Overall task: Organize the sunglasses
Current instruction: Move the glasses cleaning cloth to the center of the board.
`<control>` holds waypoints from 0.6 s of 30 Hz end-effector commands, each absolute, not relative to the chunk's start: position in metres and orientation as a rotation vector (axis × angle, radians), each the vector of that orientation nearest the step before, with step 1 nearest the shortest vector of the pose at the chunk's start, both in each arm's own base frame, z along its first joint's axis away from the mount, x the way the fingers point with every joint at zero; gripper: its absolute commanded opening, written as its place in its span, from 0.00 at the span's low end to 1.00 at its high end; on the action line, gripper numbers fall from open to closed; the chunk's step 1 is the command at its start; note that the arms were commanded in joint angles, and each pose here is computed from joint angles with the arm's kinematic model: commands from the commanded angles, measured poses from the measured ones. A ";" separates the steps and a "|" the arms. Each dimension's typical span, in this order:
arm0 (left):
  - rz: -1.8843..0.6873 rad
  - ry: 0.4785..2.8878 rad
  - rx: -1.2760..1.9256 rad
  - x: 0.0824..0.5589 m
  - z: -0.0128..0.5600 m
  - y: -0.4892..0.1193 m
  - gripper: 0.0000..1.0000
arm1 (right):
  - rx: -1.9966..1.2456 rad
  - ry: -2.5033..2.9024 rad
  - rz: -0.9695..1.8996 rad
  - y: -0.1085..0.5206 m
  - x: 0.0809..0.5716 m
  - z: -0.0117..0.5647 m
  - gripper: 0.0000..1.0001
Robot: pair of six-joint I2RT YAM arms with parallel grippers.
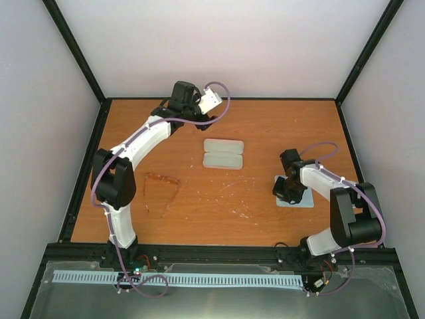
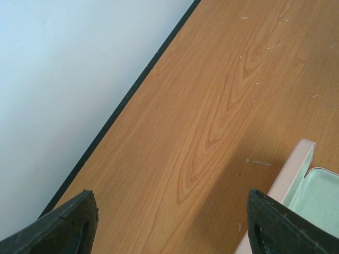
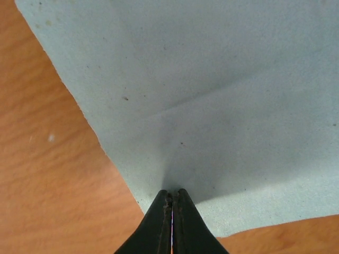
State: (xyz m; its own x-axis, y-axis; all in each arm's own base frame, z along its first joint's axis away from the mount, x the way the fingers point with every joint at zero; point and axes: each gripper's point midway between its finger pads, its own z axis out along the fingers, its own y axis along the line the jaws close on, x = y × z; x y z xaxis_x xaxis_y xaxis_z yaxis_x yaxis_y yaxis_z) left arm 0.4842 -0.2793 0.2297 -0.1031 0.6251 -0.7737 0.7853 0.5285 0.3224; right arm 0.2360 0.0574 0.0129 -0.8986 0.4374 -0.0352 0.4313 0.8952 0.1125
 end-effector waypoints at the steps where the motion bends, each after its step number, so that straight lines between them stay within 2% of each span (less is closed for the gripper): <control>1: -0.225 1.745 1.145 0.477 0.256 -0.278 0.76 | 0.707 3.067 0.242 0.081 0.211 0.020 0.03; 11: -0.297 1.752 1.171 0.459 0.245 -0.283 0.75 | 0.522 3.161 0.328 0.128 0.189 0.024 0.03; 15: -0.383 1.706 1.210 0.447 0.253 -0.299 0.74 | 0.535 3.008 0.266 0.120 0.212 0.059 0.03; 16: -0.431 1.685 1.228 0.441 0.256 -0.308 0.73 | 0.555 2.956 0.245 0.113 0.221 0.069 0.06; 18: -0.511 1.656 1.272 0.428 0.259 -0.325 0.72 | 0.621 2.876 0.183 0.090 0.234 0.085 0.21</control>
State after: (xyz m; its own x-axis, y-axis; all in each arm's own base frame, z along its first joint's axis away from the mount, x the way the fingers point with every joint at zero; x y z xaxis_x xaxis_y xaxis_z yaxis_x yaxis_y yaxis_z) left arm 0.4537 -0.2927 0.2177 -0.0923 0.5956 -0.7979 0.8495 0.4652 0.2489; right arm 0.2027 0.1196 0.0420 -0.9456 0.3247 0.0181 0.3228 0.9304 0.1737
